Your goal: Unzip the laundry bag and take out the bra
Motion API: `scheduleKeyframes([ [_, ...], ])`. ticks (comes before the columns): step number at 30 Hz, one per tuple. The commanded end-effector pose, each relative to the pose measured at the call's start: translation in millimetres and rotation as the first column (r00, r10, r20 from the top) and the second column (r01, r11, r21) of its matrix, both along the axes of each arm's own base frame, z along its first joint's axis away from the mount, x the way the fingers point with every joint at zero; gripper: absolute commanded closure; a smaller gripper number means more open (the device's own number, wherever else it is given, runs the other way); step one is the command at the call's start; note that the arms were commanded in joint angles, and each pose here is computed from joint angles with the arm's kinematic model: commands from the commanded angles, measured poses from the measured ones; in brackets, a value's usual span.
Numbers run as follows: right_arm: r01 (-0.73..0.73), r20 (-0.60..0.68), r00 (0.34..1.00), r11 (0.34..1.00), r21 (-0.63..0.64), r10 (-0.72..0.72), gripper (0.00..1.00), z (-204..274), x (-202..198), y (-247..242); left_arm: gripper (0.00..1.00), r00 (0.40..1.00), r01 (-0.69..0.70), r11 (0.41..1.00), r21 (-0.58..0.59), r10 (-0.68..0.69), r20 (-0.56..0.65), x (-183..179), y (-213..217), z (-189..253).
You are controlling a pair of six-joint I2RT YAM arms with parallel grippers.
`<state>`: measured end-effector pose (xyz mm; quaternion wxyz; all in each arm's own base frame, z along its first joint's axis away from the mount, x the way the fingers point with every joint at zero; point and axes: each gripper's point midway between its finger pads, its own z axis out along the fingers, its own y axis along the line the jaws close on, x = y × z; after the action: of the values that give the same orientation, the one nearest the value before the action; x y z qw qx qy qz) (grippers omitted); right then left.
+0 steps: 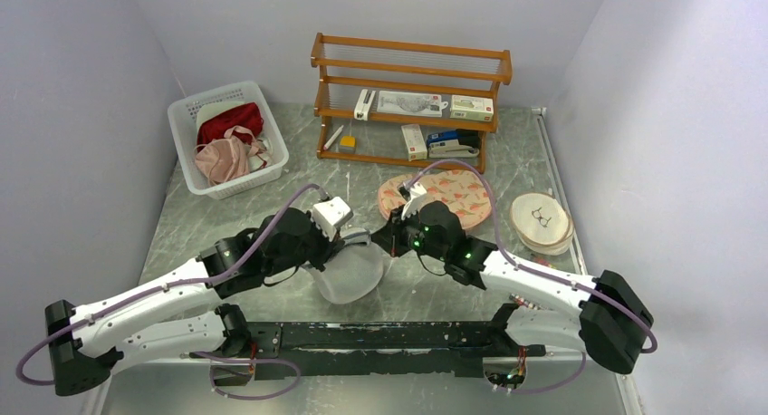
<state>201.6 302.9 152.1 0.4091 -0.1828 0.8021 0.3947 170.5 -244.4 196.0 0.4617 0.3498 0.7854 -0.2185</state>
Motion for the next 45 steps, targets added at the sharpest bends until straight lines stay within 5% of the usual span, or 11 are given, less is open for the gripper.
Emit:
scheduleKeyframes([
  [1,0.168,0.091,0.982,0.986,0.004,-0.167,1.0,7.0,39.5,-9.4,0.93,0.996,-0.071,0.997,-0.025,0.072,0.055,9.0,11.7,16.7],
  [6,0.223,0.166,0.964,0.973,-0.066,-0.209,1.0,12.9,61.1,-12.0,0.93,0.981,-0.174,0.984,-0.031,0.176,0.087,18.9,28.7,25.5],
  [14,0.019,0.24,0.97,0.992,0.121,-0.048,1.0,58.7,52.6,33.8,0.93,0.948,-0.264,0.956,-0.129,0.282,0.149,23.3,54.1,51.3],
  [19,-0.083,0.24,0.97,0.98,0.183,0.037,1.0,54.3,31.2,39.6,0.69,0.954,-0.258,0.962,-0.087,0.268,0.133,23.8,49.9,39.2],
  [27,-0.192,0.219,0.964,0.964,0.184,0.15,1.0,50.2,7.6,45.1,0.57,0.978,-0.206,0.973,0.105,0.202,0.047,26.5,26.2,-4.9],
  [34,-0.277,0.205,0.948,0.947,0.162,0.242,1.0,47.2,-15.4,55.8,0.44,0.982,-0.186,0.978,0.093,0.183,0.043,24.5,23.1,-3.9],
  [40,-0.319,0.197,0.936,0.94,0.122,0.292,1.0,41.5,-36.6,68.2,0.58,0.986,-0.164,0.985,0.057,0.162,0.044,21.8,19.6,2.6],
  [45,-0.307,0.196,0.94,0.943,0.126,0.28,1.0,44.5,-35.5,68.3,0.83,0.994,-0.105,0.994,0.021,0.104,0.03,15.2,9.6,7.2],
])
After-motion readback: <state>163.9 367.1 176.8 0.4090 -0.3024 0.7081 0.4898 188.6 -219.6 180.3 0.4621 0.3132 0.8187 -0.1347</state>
